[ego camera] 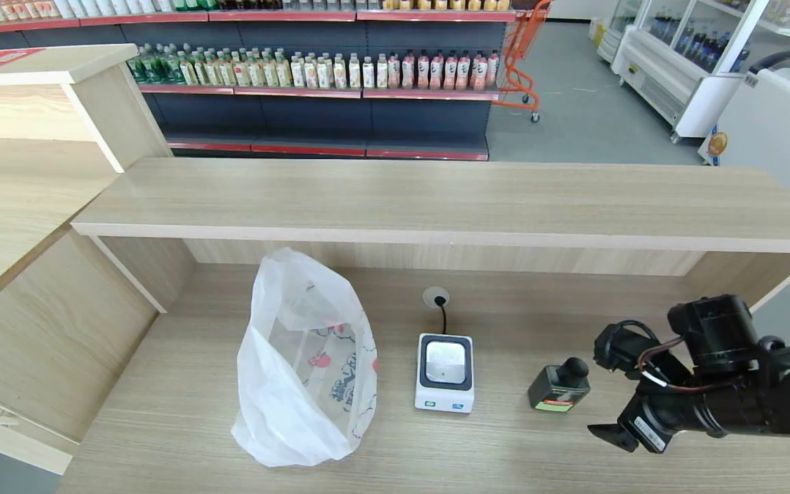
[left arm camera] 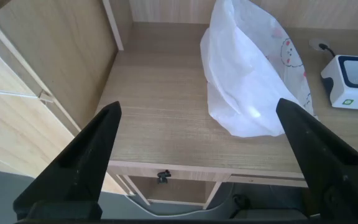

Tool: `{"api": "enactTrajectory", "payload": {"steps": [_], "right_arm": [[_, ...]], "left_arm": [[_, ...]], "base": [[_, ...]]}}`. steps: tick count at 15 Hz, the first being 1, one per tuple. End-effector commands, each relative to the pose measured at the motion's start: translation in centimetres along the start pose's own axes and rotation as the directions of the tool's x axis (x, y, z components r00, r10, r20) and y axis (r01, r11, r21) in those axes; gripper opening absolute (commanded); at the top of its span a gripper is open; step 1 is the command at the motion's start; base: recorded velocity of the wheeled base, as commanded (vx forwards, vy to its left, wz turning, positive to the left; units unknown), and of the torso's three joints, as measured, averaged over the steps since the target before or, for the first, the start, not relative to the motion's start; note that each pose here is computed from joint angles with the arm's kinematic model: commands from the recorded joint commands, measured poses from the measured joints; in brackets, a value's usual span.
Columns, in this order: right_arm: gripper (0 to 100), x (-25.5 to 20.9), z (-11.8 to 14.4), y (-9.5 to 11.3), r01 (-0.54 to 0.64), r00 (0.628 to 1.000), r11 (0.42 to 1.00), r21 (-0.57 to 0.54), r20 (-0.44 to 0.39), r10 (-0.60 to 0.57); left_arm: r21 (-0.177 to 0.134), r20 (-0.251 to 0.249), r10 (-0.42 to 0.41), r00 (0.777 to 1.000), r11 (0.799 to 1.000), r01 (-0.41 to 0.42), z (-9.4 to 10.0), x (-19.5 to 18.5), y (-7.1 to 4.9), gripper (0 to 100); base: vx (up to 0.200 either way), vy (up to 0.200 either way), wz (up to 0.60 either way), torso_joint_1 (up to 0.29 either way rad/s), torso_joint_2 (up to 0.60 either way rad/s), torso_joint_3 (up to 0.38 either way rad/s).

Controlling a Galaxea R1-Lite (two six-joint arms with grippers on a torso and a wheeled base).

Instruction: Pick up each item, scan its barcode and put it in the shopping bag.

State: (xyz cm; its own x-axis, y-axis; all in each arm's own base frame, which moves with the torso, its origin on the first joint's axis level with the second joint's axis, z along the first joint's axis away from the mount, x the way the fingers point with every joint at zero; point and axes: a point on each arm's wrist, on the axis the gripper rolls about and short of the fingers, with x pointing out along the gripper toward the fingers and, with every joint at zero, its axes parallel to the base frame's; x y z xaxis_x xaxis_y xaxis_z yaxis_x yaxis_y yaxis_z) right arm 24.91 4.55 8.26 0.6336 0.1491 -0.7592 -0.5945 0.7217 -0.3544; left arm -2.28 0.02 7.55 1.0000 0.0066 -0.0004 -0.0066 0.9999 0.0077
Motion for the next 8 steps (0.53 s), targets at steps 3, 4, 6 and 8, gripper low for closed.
{"api": "enactTrajectory", "payload": {"steps": [3, 4, 6, 8], "right_arm": [[100, 3.9, 0.8, 1.3, -0.048, 0.999, 0.998, -0.044, 0.007, 0.048], [100, 4.5, 1.3, 1.5, -0.049, 0.998, 0.997, -0.057, 0.023, 0.050], [100, 5.6, 2.0, 1.6, -0.044, 0.998, 0.996, -0.072, 0.049, 0.047], [100, 6.7, 2.9, 2.0, -0.043, 0.996, 0.995, -0.091, 0.075, 0.050]], "left_arm": [[0.000, 0.000, 0.000, 1.000, 1.000, 0.000, 0.0, 0.0, 0.0, 100], [0.000, 0.000, 0.001, 1.000, 1.000, -0.001, 0.0, 0.0, 0.0, 100], [0.000, 0.000, 0.001, 1.000, 1.000, -0.001, 0.0, 0.0, 0.0, 100], [0.000, 0.000, 0.001, 1.000, 1.000, -0.001, 0.0, 0.0, 0.0, 100]], "base": [[0.000, 0.000, 0.00, 0.000, 0.00, 0.000], [0.000, 0.000, 0.00, 0.000, 0.00, 0.000], [0.000, 0.000, 0.00, 0.000, 0.00, 0.000], [0.000, 0.000, 0.00, 0.000, 0.00, 0.000]]}}
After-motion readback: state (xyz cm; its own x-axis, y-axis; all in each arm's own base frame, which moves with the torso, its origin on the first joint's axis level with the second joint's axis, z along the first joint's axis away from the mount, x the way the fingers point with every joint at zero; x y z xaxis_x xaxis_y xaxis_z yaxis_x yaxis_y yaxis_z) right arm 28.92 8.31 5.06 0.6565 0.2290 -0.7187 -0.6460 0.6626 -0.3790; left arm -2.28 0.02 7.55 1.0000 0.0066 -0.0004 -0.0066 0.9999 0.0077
